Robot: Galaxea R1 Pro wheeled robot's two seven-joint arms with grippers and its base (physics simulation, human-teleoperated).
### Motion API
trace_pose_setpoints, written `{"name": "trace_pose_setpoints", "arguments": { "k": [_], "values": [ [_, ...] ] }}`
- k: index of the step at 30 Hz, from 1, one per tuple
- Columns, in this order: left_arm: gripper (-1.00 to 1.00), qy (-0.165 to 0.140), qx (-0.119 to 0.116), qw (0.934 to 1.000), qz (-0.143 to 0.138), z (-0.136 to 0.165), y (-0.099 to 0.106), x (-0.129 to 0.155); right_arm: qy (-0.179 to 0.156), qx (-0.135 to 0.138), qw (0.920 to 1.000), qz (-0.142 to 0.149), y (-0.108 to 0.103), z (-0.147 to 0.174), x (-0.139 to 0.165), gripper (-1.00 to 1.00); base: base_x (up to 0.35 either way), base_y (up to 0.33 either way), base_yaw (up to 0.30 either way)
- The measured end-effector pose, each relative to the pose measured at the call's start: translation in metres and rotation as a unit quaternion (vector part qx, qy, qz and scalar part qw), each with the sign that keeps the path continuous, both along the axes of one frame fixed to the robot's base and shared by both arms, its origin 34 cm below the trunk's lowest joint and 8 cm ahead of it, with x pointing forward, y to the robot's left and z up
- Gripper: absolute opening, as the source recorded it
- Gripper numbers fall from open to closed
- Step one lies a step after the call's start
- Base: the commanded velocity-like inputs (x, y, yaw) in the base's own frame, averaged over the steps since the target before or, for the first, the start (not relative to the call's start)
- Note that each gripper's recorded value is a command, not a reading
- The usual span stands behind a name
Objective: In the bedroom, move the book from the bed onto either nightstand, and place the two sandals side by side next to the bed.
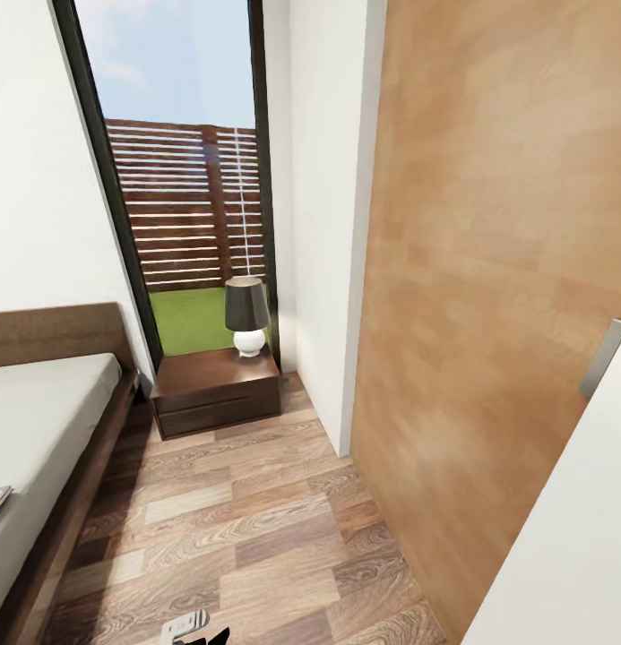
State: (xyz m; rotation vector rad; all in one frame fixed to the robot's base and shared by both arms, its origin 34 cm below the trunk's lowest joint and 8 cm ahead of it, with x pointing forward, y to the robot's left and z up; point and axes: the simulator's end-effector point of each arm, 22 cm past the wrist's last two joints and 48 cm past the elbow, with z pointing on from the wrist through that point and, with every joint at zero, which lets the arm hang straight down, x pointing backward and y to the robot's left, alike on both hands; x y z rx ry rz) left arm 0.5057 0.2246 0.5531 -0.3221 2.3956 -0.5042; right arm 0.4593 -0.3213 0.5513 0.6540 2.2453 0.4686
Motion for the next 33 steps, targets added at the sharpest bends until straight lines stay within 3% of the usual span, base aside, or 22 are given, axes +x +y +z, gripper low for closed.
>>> {"name": "trace_pose_setpoints", "arguments": {
  "k": [17, 33],
  "values": [
    [1.0, 0.0, 0.0, 1.0, 0.0, 0.0001, 0.0, 0.0, 0.0, 0.0, 1.0, 0.0, 0.0001, -0.0001, -0.0003, 1.0, 0.01, 0.0, 0.0],
    [1.0, 0.0, 0.0, 1.0, 0.0, 0.0002, 0.0, -0.0001, 0.0, 0.0, 1.0, 0.0, 0.0002, -0.0001, -0.0004, 1.0, 0.24, 0.0, 0.0]
  ]
}}
